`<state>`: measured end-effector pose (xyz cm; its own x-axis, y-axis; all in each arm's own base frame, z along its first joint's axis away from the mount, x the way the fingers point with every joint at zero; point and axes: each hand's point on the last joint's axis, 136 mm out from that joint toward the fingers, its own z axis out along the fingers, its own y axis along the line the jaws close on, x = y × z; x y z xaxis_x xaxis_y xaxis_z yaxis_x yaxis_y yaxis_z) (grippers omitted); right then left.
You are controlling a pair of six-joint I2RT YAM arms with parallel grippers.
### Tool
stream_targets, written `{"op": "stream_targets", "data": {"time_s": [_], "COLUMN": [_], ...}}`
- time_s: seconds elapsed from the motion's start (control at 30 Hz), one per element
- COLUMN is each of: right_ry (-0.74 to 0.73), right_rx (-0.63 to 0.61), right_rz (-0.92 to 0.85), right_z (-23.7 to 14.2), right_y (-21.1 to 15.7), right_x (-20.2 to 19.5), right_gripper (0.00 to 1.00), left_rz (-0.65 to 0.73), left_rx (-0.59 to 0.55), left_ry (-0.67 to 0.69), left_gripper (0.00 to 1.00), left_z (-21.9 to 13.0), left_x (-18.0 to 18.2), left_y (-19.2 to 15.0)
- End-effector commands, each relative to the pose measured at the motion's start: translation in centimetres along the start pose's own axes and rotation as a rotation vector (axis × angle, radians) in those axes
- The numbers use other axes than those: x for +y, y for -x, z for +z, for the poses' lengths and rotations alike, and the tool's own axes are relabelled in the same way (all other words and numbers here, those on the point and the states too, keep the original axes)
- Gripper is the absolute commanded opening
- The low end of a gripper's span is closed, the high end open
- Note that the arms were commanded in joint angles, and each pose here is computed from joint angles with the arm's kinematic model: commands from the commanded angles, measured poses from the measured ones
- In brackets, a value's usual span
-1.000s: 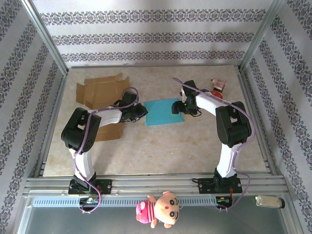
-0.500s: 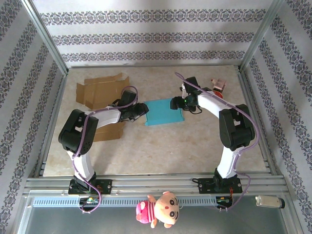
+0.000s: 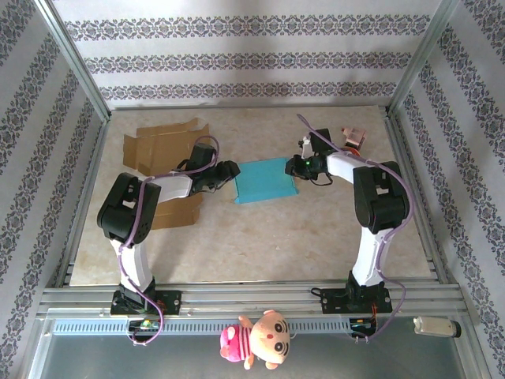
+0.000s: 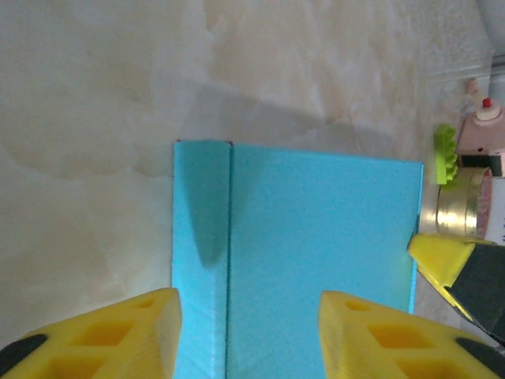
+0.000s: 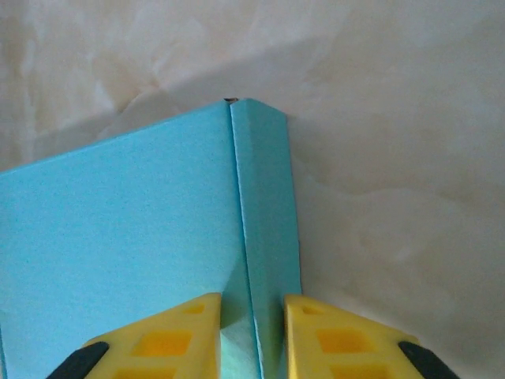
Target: Fold the paper box
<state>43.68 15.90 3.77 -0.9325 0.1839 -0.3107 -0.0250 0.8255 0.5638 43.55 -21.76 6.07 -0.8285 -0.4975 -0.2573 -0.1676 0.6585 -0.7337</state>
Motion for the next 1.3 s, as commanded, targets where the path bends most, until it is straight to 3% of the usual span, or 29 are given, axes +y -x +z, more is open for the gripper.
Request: {"op": "stream_targets", "data": {"time_s": [0.0, 0.17, 0.33, 0.5, 1.03, 1.17, 1.27], "right_ry": [0.010, 0.072, 0.124, 0.182, 0.211, 0.212, 0.227], "right_rx": [0.072, 0.067, 0.047, 0.040, 0.021, 0.017, 0.015], "right_rz": [0.076, 0.119, 0.220, 0.297, 0.371, 0.369, 0.369], "right_z": [0.8, 0.5, 0.0, 0.1, 0.3, 0.3, 0.1], "right_y": [-3.1, -3.6, -3.4, -3.4, -2.8, -2.7, -2.5], "right_x": [-1.8, -1.9, -2.7, -3.2, -4.2, -4.1, -3.7], "right_gripper": [0.20, 0.14, 0.14, 0.13, 0.10, 0.11, 0.12], "left_rz": [-0.009, -0.049, -0.104, -0.162, -0.266, -0.260, -0.259], "left_rx": [-0.012, 0.012, -0.007, 0.009, 0.069, 0.069, 0.070], "left_ry": [-0.071, -0.209, -0.208, -0.316, -0.515, -0.528, -0.534], "left_gripper": [0.53, 0.55, 0.56, 0.56, 0.55, 0.52, 0.41], "left_z": [0.3, 0.7, 1.0, 1.3, 3.4, 3.1, 2.9], "left_x": [-0.1, -1.4, 0.1, -0.4, -3.8, -4.8, -5.9], "left_y": [0.9, 0.6, 0.8, 0.8, -1.2, -1.3, -1.4]}}
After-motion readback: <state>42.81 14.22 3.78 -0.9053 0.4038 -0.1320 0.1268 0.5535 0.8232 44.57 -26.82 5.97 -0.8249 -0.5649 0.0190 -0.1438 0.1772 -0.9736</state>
